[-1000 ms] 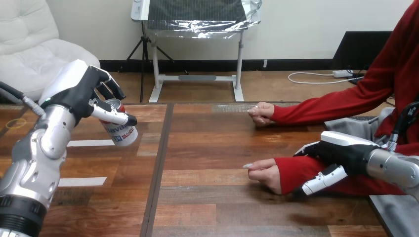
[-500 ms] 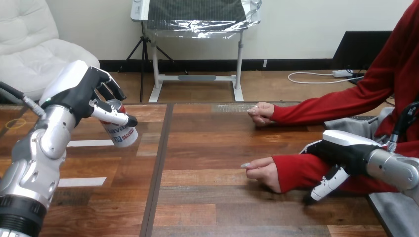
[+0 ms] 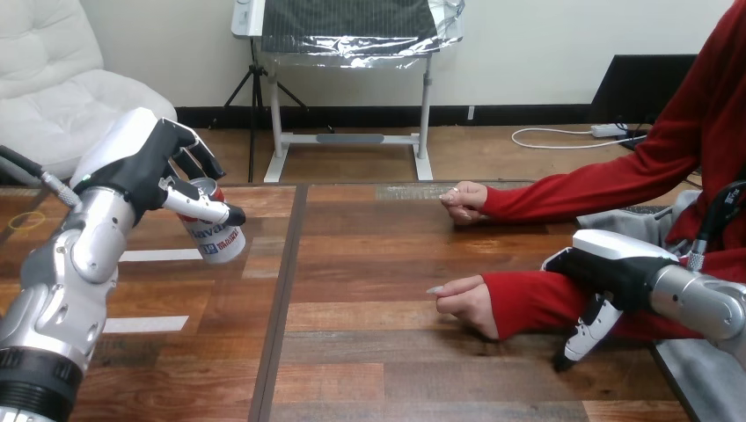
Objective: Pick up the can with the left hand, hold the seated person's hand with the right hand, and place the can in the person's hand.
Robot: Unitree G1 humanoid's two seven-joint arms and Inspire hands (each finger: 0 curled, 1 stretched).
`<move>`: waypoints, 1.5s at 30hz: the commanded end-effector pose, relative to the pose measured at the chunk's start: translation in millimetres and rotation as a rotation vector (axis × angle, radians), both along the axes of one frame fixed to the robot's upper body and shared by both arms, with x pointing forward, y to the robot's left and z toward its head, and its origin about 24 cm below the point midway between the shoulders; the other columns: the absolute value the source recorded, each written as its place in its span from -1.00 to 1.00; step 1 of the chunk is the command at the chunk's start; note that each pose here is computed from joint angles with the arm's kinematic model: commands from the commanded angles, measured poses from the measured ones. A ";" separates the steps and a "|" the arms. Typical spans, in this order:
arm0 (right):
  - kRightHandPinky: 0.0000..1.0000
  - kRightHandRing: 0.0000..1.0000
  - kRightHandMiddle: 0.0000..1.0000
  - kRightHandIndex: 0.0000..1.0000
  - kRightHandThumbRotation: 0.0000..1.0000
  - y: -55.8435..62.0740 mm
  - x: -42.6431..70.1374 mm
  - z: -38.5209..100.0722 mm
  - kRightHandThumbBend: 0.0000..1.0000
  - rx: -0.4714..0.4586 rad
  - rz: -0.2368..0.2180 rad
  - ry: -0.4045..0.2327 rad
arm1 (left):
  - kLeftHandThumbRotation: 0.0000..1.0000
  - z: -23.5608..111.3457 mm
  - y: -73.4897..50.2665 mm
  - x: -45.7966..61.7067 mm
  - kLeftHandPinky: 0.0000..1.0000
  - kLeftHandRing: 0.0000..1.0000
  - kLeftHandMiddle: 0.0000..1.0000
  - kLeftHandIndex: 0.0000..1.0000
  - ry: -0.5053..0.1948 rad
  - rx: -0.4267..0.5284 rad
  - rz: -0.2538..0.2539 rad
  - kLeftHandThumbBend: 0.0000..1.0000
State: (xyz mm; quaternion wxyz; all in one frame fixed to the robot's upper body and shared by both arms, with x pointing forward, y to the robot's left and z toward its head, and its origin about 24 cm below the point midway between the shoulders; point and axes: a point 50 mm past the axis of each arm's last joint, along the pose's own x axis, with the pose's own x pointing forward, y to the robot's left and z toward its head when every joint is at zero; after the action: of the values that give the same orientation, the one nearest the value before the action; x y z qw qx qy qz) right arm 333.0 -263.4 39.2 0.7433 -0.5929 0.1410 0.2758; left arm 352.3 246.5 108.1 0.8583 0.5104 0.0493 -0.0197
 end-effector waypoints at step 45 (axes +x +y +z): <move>-0.65 -0.57 -0.47 -0.44 -0.93 13.0 7.9 16.8 0.47 0.127 0.028 -0.280 | -1.00 38.8 -4.2 7.7 -0.38 -0.26 -0.13 -0.11 -0.134 -0.011 -0.031 0.51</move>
State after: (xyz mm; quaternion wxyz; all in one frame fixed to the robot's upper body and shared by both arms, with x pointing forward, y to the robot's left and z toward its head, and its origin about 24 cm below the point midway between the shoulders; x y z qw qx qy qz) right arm 329.2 -259.3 37.3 0.7637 -0.5968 0.0629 0.2379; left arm 352.3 246.6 108.2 0.8598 0.5079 0.0495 -0.0202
